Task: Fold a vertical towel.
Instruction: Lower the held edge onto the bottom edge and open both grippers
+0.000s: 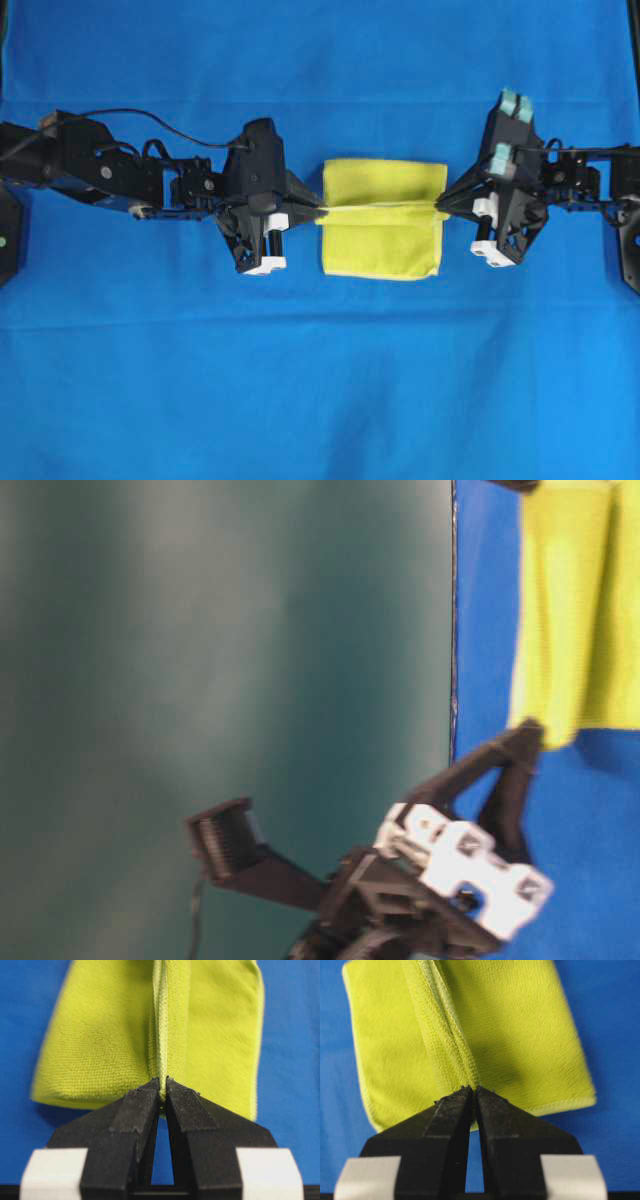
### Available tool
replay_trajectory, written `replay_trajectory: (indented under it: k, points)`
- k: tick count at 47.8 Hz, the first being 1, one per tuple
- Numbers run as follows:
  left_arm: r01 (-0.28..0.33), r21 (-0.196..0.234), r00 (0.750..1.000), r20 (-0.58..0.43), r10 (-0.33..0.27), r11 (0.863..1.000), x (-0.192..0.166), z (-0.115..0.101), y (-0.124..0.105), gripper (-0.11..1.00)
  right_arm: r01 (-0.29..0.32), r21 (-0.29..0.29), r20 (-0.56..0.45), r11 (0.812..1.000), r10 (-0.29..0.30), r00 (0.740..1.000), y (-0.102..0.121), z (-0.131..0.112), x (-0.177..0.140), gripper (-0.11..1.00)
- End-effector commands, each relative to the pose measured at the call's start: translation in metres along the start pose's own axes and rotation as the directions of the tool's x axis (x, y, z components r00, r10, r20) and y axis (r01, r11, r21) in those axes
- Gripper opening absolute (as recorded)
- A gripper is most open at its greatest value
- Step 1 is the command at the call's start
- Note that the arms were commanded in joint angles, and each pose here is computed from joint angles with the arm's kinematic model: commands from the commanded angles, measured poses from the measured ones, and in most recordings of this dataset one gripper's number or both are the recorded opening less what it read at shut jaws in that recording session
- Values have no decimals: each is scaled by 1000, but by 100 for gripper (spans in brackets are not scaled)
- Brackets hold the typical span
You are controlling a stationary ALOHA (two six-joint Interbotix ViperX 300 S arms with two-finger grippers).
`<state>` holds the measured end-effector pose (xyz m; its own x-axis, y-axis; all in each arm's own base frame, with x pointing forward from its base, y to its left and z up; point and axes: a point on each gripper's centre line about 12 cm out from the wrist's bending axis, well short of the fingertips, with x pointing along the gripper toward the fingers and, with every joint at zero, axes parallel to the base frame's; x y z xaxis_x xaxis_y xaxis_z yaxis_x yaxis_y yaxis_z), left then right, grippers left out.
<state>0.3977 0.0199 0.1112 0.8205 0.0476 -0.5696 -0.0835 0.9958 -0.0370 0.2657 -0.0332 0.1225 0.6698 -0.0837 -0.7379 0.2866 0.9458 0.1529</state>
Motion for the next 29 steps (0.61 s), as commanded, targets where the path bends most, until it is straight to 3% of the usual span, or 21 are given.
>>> replay_trajectory:
  k: [1, 11, 29]
  points:
    - [23, 5, 999, 23, -23, 1000, 4, 0, -11, 4, -9, 0, -13, 1000, 9, 1000, 5, -2, 3, 6]
    - [59, 12, 998, 21, -59, 998, 20, -9, -29, 4, -23, -2, -20, 1000, 23, 1000, 10, -3, 4, 6]
    - [62, 12, 998, 25, -62, 998, 24, -7, -31, 4, -32, 15, -27, 999, 32, 999, 15, -3, 7, 6]
